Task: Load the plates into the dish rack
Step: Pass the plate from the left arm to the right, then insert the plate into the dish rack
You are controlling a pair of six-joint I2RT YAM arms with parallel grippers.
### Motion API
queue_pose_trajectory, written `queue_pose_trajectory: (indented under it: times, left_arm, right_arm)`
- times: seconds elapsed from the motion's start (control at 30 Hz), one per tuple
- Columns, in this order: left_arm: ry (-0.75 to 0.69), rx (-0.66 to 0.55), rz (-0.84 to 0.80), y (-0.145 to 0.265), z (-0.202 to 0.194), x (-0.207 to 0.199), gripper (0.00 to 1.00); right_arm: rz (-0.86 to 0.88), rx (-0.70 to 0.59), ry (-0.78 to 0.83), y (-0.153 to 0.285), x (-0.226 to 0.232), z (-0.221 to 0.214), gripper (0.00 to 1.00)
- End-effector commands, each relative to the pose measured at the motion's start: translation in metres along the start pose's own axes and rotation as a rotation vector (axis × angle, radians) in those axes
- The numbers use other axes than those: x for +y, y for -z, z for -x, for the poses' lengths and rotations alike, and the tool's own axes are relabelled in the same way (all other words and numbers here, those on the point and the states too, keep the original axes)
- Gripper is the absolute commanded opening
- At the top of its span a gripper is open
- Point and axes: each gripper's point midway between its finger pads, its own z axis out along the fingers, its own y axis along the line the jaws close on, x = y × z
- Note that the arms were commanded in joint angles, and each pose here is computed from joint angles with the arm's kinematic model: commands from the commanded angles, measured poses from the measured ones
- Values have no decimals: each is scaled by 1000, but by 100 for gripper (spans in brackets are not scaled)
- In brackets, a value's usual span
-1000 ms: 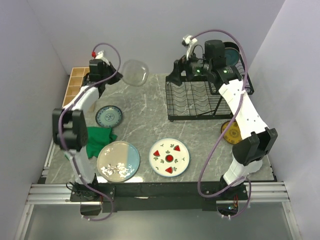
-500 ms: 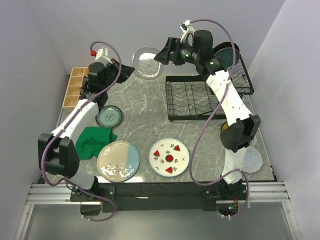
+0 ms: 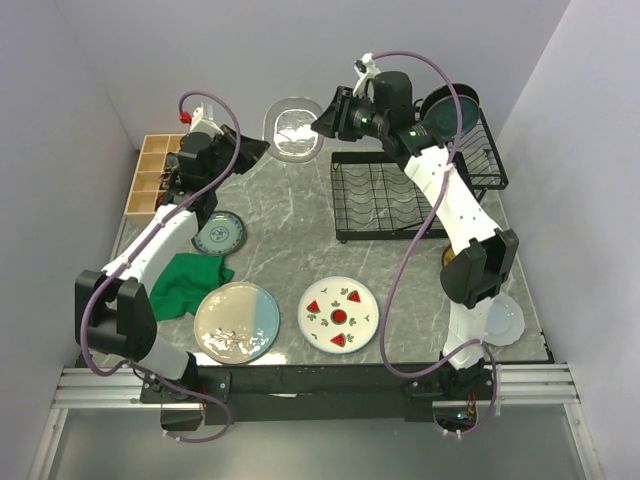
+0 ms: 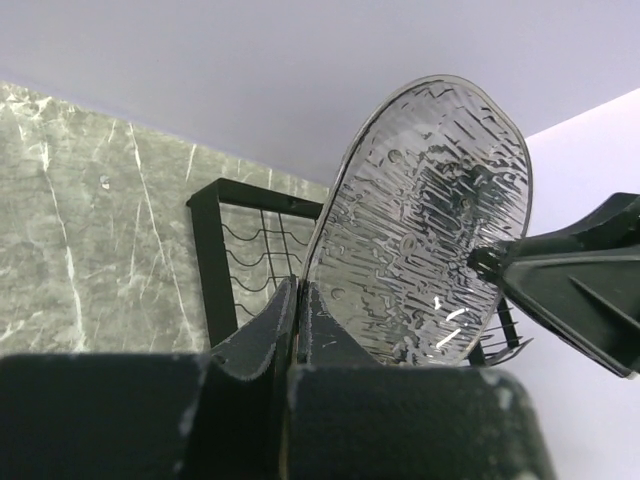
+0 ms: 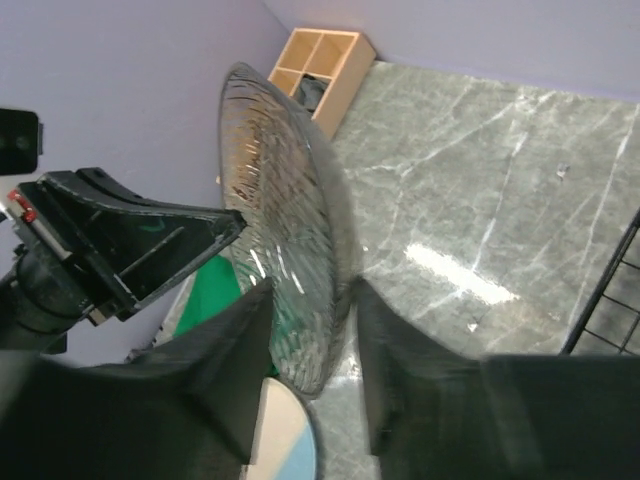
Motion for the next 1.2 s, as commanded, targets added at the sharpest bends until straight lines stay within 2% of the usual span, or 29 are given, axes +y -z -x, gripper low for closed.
queue_pose_trajectory:
  times: [0.0, 0.1, 0.13, 0.17, 0.2, 0.27, 0.3, 0.33, 0.37, 0.43, 0.47, 0.5, 0.6, 0.67, 0.77, 0.83, 1.0, 1.17]
  left_arm:
    - [8, -57, -114, 13, 15, -36, 1]
    - [12, -33, -169, 15, 8, -43, 1]
    - [6, -25, -222, 18, 8, -53, 1]
    - [7, -17, -240, 20, 4, -53, 2]
    - [19, -15, -257, 22, 4, -56, 19]
    - [22, -12, -295, 27, 2, -60, 41]
    - [23, -15, -305, 30, 2, -62, 61]
    - [20, -22, -314, 33, 3, -62, 70]
    - [9, -37, -323, 39, 5, -62, 84]
    - [-13, -60, -320, 46, 10, -58, 96]
    - [-39, -67, -324, 53, 11, -57, 99]
    - [-53, -81, -311, 56, 16, -50, 100]
    - [-135, -99, -278, 69, 22, -39, 99]
    - [-208, -105, -245, 74, 24, -32, 100]
    - [-234, -84, -175, 77, 23, -13, 99]
    - [-220, -85, -152, 81, 28, -2, 99]
    - [-147, -93, -133, 86, 29, 21, 99]
    - [-144, -73, -130, 80, 26, 27, 99]
  right_arm:
    - [52, -43, 8, 9, 24, 12, 35]
    - [61, -42, 46, 6, 22, 13, 12]
    - [59, -45, 64, 6, 22, 14, 0]
    - [54, -59, 114, 8, 22, 19, 0]
    - [48, -74, 153, 11, 22, 25, 0]
    - [43, -104, 279, 20, 22, 37, 0]
    - [38, -125, 333, 29, 22, 47, 0]
    - [21, -123, 430, 35, 16, 50, 0]
    - [38, -138, 494, 45, 20, 60, 0]
    - [6, -169, 603, 67, 10, 79, 0]
    - [0, -190, 644, 77, 10, 89, 0]
    - [42, -193, 692, 90, 16, 94, 0]
    - [-30, -237, 832, 126, 8, 122, 0]
    - [-93, -232, 971, 142, 3, 131, 0]
    - [-242, -266, 1135, 169, -3, 148, 0]
    - [-349, -315, 1229, 195, 1, 165, 0]
    - [-532, -321, 1318, 235, -16, 190, 0]
    - [-648, -202, 1453, 259, -55, 191, 0]
